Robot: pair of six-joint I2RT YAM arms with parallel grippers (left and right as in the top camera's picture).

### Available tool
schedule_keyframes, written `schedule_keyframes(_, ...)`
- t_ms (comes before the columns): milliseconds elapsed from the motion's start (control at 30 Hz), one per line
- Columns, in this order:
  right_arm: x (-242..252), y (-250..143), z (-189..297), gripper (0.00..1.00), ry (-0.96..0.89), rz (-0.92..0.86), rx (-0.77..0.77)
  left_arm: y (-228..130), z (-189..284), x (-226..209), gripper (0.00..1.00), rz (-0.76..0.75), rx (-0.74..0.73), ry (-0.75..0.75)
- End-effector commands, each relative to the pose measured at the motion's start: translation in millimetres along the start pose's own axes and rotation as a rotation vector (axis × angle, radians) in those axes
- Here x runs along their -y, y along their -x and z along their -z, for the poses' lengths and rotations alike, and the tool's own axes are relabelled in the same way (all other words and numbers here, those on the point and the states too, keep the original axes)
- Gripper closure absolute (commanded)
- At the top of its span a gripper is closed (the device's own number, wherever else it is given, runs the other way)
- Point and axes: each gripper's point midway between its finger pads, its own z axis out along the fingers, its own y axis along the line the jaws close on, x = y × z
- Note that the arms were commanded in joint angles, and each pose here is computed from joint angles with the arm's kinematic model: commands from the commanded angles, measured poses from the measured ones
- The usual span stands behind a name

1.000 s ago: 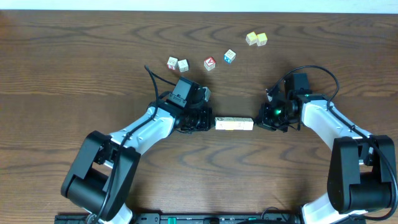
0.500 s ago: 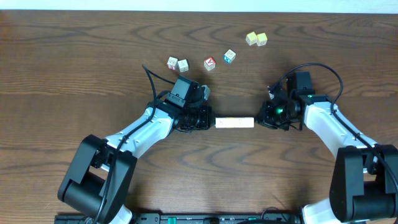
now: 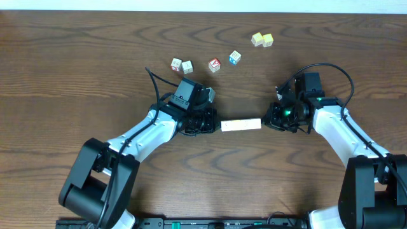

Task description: Lift 4 blocks

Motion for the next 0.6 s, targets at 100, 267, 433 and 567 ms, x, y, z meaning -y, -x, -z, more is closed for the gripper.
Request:
schedule_keyframes(100,-41.0,-7.3,6.7,0.99,0.154,0.028,-0.039,-3.8,20.0,40.0,0.93,-0.073,0.009,-0.121)
schedule_keyframes(267,-44.0,-8.5,7.3,0.99,0.172,0.026,-0.046,-3.8,21.6,41.5,0.93,-0.075,0.012,-0.124)
schedule_keyframes(433,-47.9,-8.7,10.8,0.99,0.186,0.033,-0.04,-3.7,21.7,41.7,0.93,-0.073,0.012,-0.125)
schedule_keyframes(567,-54.4,-7.3,20.7,0.99,0.196,0.054,-0.012,-3.7,21.7,41.8,0.93,-0.063,0.011,-0.125)
